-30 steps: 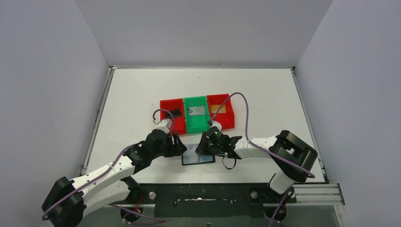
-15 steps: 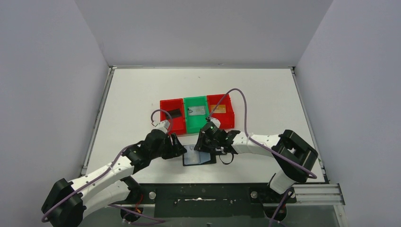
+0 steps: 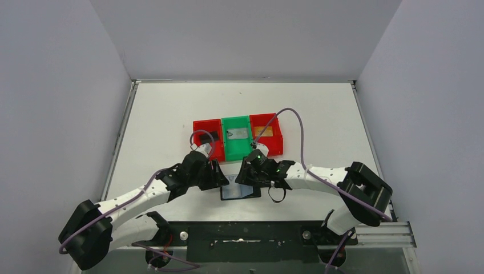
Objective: Take the credit cards out of the card holder
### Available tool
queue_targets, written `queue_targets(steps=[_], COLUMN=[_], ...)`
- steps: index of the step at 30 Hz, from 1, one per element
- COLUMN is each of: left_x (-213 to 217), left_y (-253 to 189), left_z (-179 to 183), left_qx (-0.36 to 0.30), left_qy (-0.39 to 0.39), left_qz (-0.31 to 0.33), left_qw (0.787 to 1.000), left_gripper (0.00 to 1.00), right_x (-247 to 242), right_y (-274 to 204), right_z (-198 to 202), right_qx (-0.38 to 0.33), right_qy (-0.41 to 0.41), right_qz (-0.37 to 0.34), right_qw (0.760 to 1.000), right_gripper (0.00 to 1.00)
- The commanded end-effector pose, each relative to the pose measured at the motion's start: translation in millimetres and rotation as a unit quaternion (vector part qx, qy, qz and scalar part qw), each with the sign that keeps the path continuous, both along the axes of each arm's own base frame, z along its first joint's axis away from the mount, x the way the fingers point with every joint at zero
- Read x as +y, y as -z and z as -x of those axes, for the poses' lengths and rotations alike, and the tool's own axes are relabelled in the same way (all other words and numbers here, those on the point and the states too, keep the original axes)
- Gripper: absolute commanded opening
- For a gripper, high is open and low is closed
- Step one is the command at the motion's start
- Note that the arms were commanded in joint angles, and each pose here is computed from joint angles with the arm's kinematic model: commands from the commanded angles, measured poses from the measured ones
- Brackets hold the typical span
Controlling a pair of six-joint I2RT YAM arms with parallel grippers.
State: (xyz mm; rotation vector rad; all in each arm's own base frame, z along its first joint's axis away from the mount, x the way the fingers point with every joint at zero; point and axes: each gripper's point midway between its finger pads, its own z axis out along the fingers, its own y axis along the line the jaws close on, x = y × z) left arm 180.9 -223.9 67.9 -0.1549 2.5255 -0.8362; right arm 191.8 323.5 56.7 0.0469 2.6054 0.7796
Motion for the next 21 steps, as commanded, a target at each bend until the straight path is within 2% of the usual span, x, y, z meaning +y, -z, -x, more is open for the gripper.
queue_targets(steps=[1,15,21], left_x=[-25,-37,-33], left_y=[-21,-3,18], left_z=[-10,-17,-14], left_qx=[-0.018,-0.005,0.03], left_qy=[0.025,0.074,0.065], left_qz=[0.052,0.022,-0.001], left_qw=[0.998,0.997,0.997], left_gripper=[0.47,0.43,0.4], right_x=[11,6,3], right_y=[4,19,25], right_z=[8,-2,2], right_qx=[0.007,0.008,0.015], right_qy=[-0.003,0.021,0.018], right_qz=[-0.042,0.003,-0.02], right_qw=[0.999,1.0,1.0], right_gripper=[0.3,0.29,0.29])
